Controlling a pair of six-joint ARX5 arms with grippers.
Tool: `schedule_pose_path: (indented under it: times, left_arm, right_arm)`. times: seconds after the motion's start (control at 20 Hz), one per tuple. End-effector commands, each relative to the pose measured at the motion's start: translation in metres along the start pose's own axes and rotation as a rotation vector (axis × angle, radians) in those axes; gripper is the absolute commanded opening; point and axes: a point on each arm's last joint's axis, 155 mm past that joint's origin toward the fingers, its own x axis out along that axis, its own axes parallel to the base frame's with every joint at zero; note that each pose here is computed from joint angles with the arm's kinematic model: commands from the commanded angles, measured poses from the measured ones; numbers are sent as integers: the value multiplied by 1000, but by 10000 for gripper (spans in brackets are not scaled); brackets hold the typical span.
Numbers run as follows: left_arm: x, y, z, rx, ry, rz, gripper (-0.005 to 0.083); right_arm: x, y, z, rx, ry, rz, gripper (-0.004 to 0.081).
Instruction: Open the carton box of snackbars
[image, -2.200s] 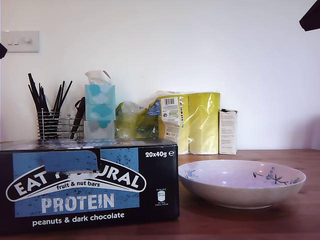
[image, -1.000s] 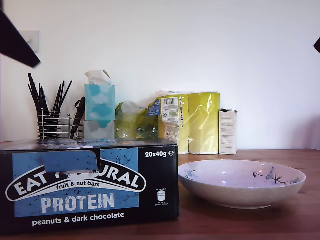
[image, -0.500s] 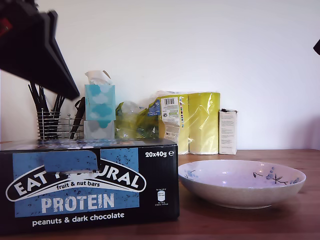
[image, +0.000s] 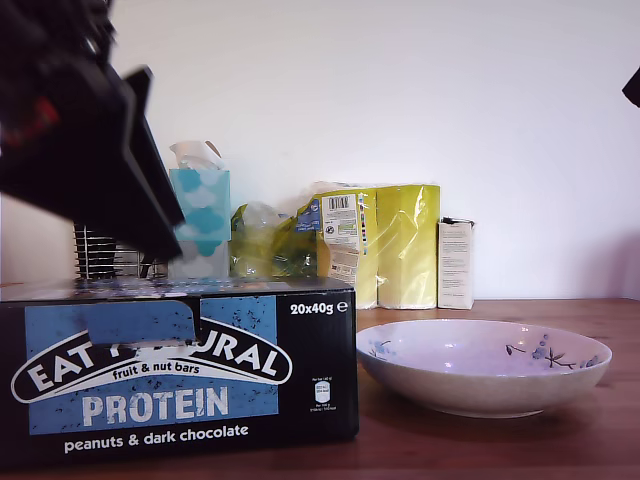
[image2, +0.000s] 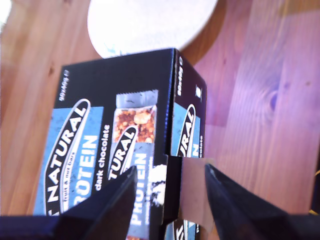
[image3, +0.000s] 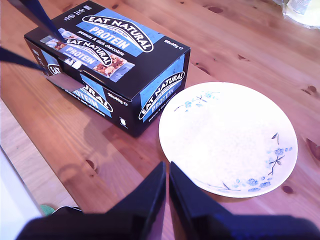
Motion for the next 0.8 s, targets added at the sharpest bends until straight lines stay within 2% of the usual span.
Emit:
schedule_pose_path:
  times: [0.0,0.1,0.2,0.75]
  left_arm:
    - [6,3,0,-6,4,29,424]
    - [9,9,0,-19,16,64,471]
    - [11,15,-5,-21,46,98,471]
    - [20,11,-21,-23,68,112,465]
  right_arm:
    - [-3,0,8,-5,-25,-1,-13]
    - [-3,0,9,-3,-27,-1,-13]
    - [-3,0,9,0,-28,-1,-13]
    - [-3,-1,13,15,-44,-4,-13]
